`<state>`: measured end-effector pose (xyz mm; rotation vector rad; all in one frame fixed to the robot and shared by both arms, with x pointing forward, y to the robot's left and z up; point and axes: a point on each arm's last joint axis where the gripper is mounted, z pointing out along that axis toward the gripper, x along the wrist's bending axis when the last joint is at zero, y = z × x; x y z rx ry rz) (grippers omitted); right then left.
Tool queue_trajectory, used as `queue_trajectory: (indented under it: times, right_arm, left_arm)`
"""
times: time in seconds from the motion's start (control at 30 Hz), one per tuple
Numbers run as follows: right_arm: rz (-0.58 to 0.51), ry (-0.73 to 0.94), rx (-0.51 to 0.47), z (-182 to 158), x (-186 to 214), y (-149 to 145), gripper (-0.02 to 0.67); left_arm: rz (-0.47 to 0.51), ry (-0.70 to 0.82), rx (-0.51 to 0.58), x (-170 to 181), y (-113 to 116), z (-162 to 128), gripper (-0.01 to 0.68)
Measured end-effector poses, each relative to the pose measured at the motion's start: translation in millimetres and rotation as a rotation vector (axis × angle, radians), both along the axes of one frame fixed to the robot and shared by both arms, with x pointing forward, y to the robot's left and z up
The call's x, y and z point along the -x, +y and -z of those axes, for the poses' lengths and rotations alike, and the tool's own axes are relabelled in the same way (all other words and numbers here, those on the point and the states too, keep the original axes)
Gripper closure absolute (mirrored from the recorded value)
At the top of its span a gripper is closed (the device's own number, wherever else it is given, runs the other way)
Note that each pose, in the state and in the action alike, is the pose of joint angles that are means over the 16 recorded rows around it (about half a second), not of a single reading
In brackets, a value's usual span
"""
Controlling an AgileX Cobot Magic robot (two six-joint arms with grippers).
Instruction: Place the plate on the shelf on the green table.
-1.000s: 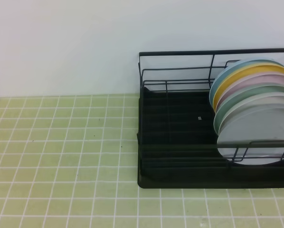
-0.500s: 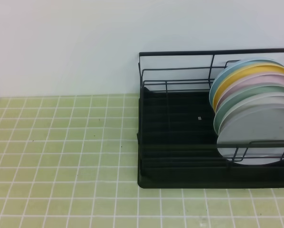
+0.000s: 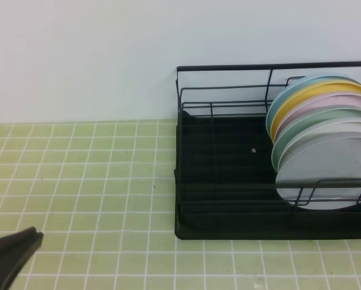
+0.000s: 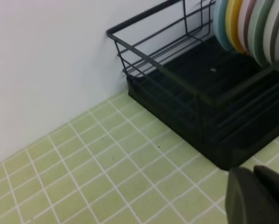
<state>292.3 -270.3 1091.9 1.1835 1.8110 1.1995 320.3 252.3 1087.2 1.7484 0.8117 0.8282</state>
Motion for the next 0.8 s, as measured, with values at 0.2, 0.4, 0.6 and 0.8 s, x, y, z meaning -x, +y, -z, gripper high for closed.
queue_trajectory:
  times: [0.2,0.4,0.6,0.8]
  right_arm:
    - [0.022,0.019,0.0,25.8,-3.3,-1.5,0.644]
    - [0.033,0.038,0.006,38.6,-6.3,-2.2,0.646]
    - [0.035,0.05,0.007,43.3,-7.1,-2.3,0.646]
    - [0.036,0.048,0.007,43.4,-7.2,-2.4,0.647]
  left_arm:
    - [-0.007,0.044,0.003,-1.4,-1.3,17.3,0.675]
    - [-0.017,0.085,0.009,-1.1,-1.1,23.4,0.675]
    - [-0.027,0.117,0.019,-0.6,-0.6,25.4,0.675]
    - [-0.028,0.121,0.018,-0.5,-0.5,25.8,0.675]
